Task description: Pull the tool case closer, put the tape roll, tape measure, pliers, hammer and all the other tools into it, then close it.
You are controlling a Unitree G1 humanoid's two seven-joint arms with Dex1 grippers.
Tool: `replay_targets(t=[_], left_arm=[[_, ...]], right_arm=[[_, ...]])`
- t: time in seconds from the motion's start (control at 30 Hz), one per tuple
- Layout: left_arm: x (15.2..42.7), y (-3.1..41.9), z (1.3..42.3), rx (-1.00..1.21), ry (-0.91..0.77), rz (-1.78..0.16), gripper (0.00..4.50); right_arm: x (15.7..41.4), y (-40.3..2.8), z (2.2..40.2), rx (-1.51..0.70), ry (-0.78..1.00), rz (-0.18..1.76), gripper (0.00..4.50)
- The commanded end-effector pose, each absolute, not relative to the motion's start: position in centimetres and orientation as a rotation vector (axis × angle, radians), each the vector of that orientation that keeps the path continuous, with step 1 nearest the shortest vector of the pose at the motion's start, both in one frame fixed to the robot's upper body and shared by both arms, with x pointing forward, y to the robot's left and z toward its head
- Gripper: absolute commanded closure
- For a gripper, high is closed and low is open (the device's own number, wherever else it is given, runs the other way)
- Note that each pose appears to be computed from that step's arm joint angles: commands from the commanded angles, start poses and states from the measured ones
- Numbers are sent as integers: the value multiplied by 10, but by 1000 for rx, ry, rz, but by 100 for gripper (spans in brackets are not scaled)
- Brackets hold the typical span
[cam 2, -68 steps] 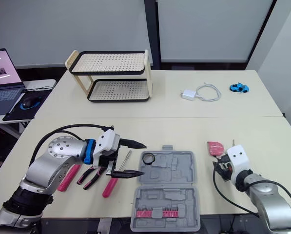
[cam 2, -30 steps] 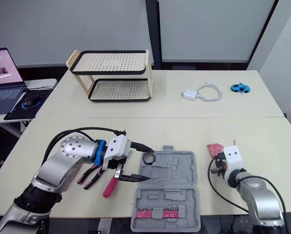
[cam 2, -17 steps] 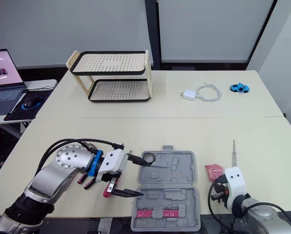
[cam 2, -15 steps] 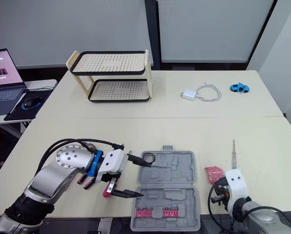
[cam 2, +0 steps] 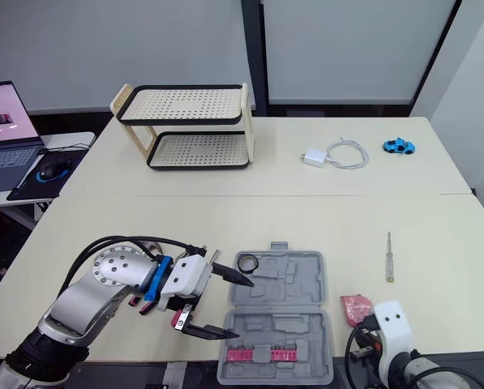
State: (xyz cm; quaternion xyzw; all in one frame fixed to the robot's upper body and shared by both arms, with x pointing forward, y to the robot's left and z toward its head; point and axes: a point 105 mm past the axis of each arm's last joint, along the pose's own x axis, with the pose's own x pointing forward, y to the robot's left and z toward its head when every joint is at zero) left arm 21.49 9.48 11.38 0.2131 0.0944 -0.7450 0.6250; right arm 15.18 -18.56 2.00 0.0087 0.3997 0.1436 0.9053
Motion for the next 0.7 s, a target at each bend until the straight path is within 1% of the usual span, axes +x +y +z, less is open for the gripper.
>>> replay_targets(t=[0.03, 0.7], left_arm=[[211, 91, 119, 514, 188, -1743, 0], [208, 84, 128, 517, 182, -1766, 0]], right_arm=[[149, -181, 26, 10, 813, 319, 443], [138, -174, 22, 24, 859, 343, 443]])
